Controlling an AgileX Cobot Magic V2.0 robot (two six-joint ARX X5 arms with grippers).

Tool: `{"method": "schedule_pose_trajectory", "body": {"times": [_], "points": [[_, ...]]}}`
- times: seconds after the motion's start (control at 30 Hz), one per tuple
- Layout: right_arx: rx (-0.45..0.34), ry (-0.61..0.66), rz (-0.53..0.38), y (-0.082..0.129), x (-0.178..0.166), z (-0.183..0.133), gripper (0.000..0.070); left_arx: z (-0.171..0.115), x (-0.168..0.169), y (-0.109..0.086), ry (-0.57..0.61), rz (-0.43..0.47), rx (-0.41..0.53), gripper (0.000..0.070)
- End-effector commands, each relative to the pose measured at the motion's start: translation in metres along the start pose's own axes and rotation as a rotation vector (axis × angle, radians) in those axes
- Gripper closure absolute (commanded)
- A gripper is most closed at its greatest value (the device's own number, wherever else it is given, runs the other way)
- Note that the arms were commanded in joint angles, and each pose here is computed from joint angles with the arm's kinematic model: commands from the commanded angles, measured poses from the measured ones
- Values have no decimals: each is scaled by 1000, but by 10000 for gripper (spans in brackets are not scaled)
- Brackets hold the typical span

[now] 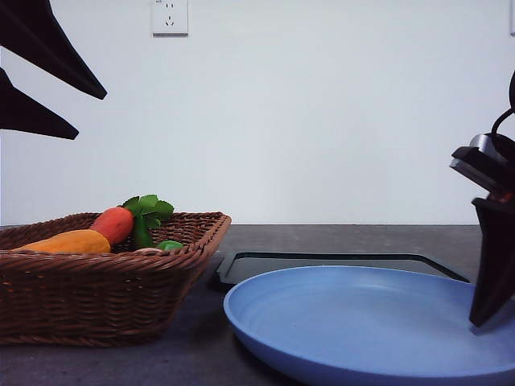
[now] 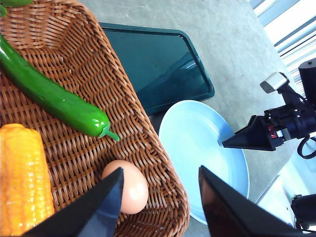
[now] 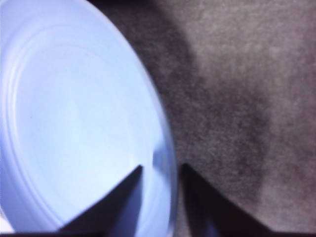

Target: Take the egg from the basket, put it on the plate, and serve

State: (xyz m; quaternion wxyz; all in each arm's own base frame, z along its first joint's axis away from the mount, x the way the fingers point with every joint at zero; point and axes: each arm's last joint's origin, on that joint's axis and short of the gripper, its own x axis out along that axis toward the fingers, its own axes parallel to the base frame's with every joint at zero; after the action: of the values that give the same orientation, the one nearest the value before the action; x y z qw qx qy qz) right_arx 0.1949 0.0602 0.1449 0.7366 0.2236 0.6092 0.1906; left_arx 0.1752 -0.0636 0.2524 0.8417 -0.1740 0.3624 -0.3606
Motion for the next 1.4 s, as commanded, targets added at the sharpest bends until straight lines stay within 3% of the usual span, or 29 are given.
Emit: {"method": "schedule_pose_trajectory", "body": {"times": [0.0,0.2,0.33,0.53,0.67,0.9,1.37], "points": [[4,0,-1,2,1,2,697,4,0,-2,-6,-12,26,389],[-5,-25,6,4,-4,2,700,4,0,-2,-6,-12,26,380],[-14,-79,26,9,-15,1,700,3,0,-2,-3,-12,-2,305],[-20,-205,-3,12,-40,-3,700,2,7,-6,31,-18,-38,302],[-13,-302,-57,10,-57,-7,700,2,20,-10,84,44,-39,302],[-8,-446,-67,9,-81,-12,700,6,51,-16,191,157,-22,302],[6,-540,-68,6,-97,-16,700,-8,108,3,369,198,-54,307]]}}
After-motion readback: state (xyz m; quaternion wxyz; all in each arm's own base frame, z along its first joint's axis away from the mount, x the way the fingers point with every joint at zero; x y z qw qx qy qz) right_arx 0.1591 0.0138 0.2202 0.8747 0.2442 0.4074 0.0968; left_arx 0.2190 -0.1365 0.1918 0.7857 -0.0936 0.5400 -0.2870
